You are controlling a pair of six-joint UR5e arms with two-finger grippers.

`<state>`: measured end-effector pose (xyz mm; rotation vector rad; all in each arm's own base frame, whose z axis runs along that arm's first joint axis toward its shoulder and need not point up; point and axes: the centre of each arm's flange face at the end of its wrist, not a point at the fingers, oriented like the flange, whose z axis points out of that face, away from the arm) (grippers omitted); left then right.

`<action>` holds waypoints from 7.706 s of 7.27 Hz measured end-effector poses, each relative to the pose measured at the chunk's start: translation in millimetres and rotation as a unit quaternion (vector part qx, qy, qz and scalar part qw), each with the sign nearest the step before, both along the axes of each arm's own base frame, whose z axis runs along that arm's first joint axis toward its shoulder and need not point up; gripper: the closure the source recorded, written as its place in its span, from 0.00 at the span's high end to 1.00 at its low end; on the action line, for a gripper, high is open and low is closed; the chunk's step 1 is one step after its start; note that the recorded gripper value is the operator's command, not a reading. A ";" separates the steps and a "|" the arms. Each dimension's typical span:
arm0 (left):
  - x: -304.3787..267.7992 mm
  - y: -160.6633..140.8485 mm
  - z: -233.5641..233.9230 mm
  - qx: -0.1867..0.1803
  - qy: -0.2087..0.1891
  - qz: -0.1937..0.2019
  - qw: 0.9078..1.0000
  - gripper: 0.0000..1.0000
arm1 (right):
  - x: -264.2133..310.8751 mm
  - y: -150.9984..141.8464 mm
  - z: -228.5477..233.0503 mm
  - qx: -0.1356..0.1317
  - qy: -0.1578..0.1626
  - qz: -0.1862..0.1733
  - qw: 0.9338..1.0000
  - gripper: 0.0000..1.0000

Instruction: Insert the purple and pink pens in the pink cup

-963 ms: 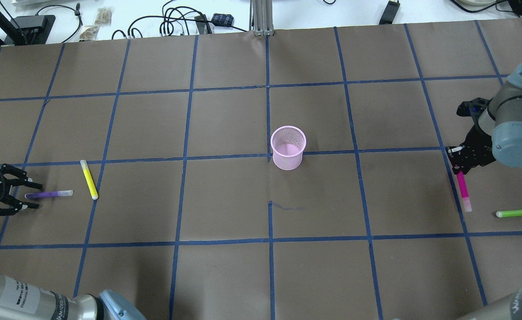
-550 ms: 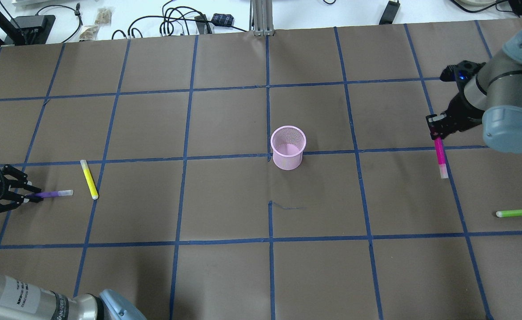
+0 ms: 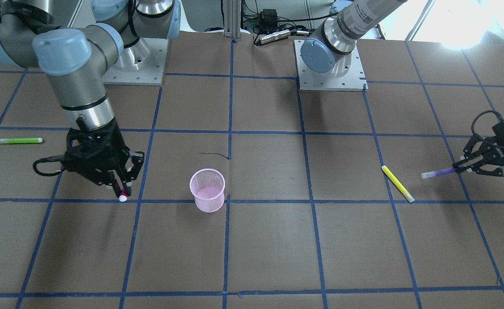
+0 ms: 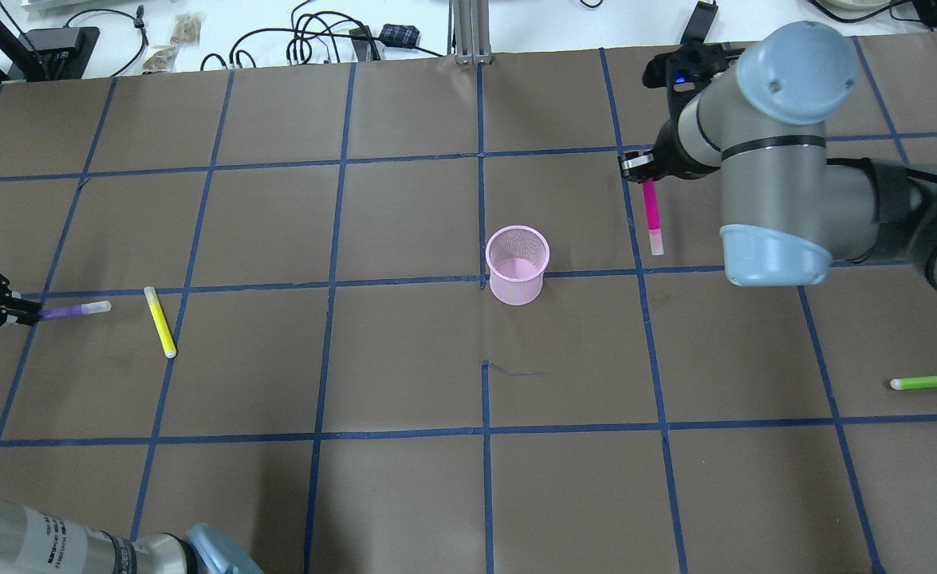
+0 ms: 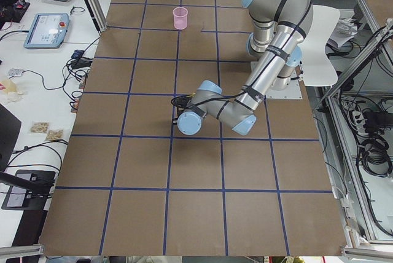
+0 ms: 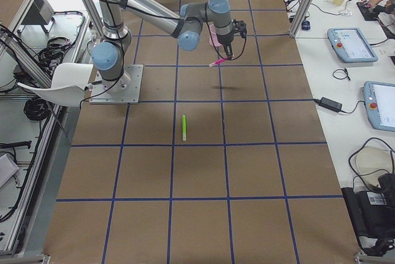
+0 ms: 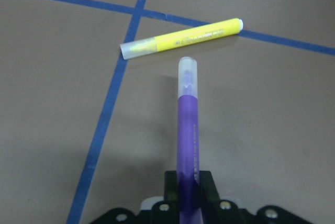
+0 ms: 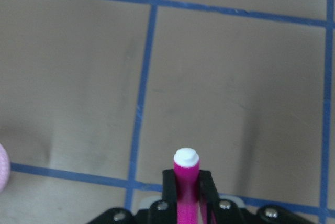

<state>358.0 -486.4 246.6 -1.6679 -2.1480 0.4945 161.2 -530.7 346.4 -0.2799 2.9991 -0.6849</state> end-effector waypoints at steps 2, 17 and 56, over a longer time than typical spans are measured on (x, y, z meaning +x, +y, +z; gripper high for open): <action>-40.4 -23.8 68.0 0.014 -0.020 0.016 1.000 0.00 | 69.9 19.4 15.0 -0.034 -0.001 -0.009 0.999 0.00; -368.8 -26.6 231.9 0.098 -0.129 0.141 0.977 0.00 | 139.9 5.6 -46.2 -0.085 -0.044 -0.058 0.994 1.00; -444.7 -4.6 259.2 -0.003 -0.250 0.429 0.868 1.00 | -33.2 -10.8 135.2 0.274 0.018 -0.099 0.956 1.00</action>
